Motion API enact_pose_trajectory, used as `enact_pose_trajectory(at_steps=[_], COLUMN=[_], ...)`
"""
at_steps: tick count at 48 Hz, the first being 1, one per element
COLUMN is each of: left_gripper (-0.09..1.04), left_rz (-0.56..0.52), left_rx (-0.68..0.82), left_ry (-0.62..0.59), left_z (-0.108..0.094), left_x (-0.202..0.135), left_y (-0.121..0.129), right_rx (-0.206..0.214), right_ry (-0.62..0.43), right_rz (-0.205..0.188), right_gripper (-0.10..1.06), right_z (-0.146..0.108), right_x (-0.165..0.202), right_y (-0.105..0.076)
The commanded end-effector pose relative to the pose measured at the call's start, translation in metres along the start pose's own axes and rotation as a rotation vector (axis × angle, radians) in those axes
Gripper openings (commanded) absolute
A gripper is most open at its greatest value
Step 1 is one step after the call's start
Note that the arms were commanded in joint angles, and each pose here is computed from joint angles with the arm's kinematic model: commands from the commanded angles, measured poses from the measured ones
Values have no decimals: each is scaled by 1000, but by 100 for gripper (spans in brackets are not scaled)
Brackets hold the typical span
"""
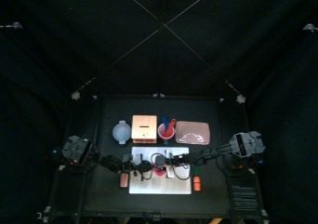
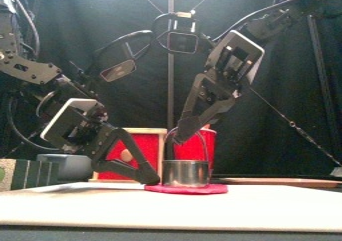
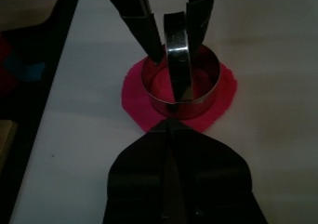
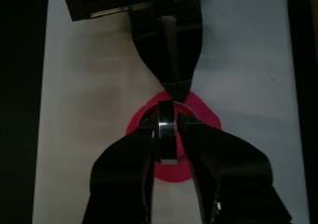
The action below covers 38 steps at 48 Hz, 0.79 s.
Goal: Get the cutter from the drawer then cut the dough then place the extra dough in the bowl
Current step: Place the extra dough in the bowl
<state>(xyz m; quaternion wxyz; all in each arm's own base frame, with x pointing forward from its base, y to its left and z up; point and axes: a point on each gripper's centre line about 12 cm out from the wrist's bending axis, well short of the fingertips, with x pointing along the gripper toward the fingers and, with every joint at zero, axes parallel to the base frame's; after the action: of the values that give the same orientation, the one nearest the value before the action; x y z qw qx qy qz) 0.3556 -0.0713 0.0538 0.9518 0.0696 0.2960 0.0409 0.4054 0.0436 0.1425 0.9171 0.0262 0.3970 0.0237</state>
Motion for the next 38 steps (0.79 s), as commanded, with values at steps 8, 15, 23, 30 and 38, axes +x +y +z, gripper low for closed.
enact_pose_trajectory(at_steps=[8,15,23,30,38], left_gripper=[51,51,51,51,51], left_rz=[-1,-2,-9,-14,-14], left_rx=[-7,-5,-5,-6,-7], left_ry=[2,5,17,25,27], left_z=[1,0,-1,-2,-2], left_x=[0,0,0,0,1], left_y=[0,0,-1,-2,-2], right_rx=[-1,4,3,1,-21], right_ry=[-29,-43,-81,-113,-141], right_rz=[2,3,3,1,-15], right_gripper=[52,50,50,50,50], right_z=[13,19,32,41,49], right_x=[-7,-11,-24,-44,-68], right_y=[1,2,1,0,-3])
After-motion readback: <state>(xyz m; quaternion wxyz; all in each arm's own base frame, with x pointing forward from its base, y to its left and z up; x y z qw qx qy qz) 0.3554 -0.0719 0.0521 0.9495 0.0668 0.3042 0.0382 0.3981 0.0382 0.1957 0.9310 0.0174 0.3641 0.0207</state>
